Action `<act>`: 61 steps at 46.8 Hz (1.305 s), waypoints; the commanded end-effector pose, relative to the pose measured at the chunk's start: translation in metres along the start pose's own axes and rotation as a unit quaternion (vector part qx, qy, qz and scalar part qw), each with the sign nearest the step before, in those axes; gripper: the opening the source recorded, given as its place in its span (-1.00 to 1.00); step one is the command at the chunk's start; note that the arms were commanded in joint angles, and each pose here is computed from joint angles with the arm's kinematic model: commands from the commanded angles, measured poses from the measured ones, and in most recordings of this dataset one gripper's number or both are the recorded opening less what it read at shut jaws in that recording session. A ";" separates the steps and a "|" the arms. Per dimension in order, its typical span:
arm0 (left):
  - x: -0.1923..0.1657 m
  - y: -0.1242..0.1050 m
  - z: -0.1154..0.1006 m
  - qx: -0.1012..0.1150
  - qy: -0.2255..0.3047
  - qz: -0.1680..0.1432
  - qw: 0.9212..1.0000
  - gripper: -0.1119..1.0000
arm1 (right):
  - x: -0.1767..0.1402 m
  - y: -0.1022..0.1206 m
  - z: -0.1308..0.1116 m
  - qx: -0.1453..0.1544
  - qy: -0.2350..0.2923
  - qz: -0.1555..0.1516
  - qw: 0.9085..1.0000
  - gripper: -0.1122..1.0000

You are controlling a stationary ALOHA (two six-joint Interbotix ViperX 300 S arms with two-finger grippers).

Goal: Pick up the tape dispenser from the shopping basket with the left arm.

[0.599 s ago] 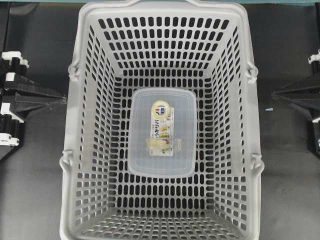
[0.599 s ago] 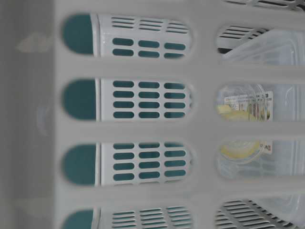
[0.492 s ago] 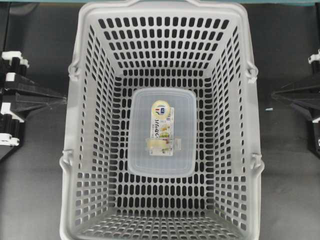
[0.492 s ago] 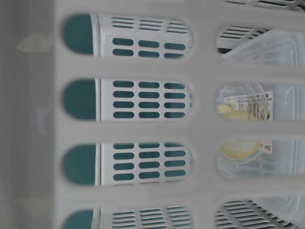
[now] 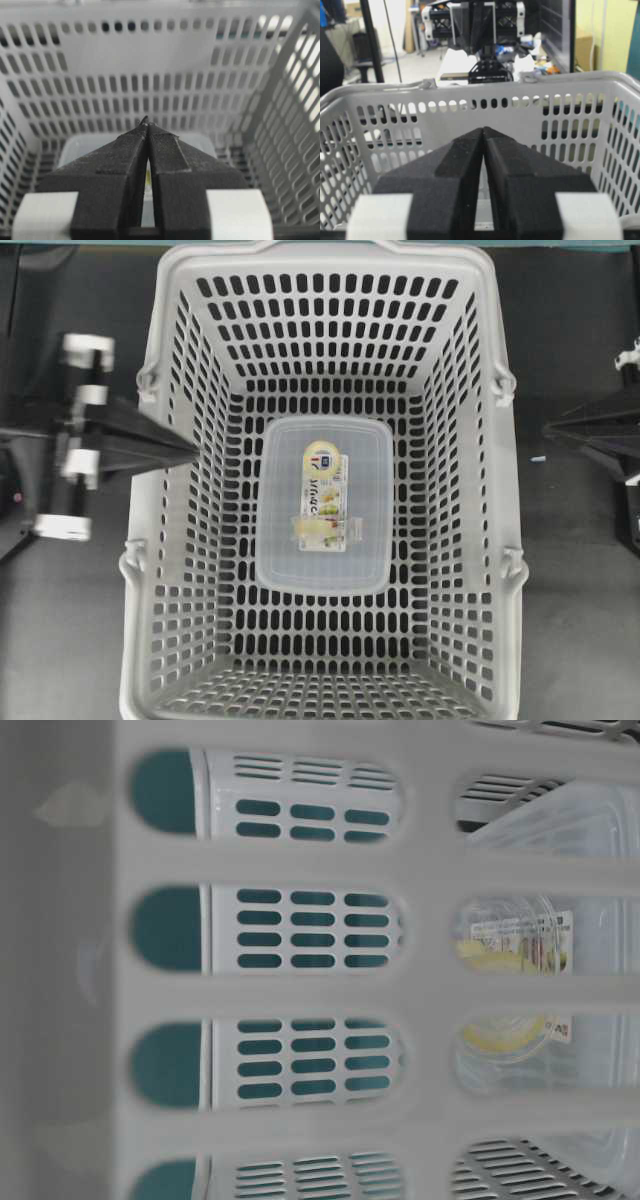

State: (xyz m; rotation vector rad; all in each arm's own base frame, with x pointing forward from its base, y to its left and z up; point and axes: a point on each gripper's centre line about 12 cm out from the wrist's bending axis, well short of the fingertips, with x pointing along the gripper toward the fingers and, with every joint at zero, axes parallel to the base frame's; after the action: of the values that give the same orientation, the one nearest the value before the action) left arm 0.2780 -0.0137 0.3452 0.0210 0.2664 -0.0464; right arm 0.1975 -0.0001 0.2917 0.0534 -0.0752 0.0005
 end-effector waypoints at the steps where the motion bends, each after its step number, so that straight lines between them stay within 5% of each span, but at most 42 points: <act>1: 0.018 0.001 0.018 0.003 0.038 0.002 0.999 -0.80 | 0.002 0.000 0.003 0.003 -0.002 -0.001 1.000 -0.79; 6: 0.041 0.001 0.020 0.004 0.090 0.003 0.996 -0.80 | 0.002 0.000 0.004 0.003 -0.003 -0.001 1.000 -0.60; 17: 0.085 0.002 0.014 0.003 0.182 0.006 0.983 -0.78 | 0.001 0.000 0.003 0.004 0.000 -0.001 1.000 0.34; 21: 0.099 0.001 0.006 0.002 0.218 0.006 0.976 -0.67 | 0.001 0.000 0.002 0.004 0.005 -0.002 1.000 0.52; 36: 0.143 -0.016 -0.037 0.009 0.346 -0.007 0.938 0.78 | 0.000 0.000 0.000 0.002 0.015 -0.002 1.000 0.55; 51: 0.170 -0.023 -0.082 0.013 0.400 -0.011 0.916 0.80 | 0.000 0.000 -0.002 0.001 0.018 -0.002 1.000 0.55; 61: 0.181 -0.024 -0.086 0.014 0.390 -0.013 0.920 0.67 | 0.000 -0.001 -0.004 0.002 0.024 -0.002 1.000 0.55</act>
State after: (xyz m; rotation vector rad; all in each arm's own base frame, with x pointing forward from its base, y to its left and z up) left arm 0.4230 -0.0421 0.2029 0.0645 1.1128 -0.0629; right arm 0.1964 0.0000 0.2865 0.0550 -0.0246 -0.0006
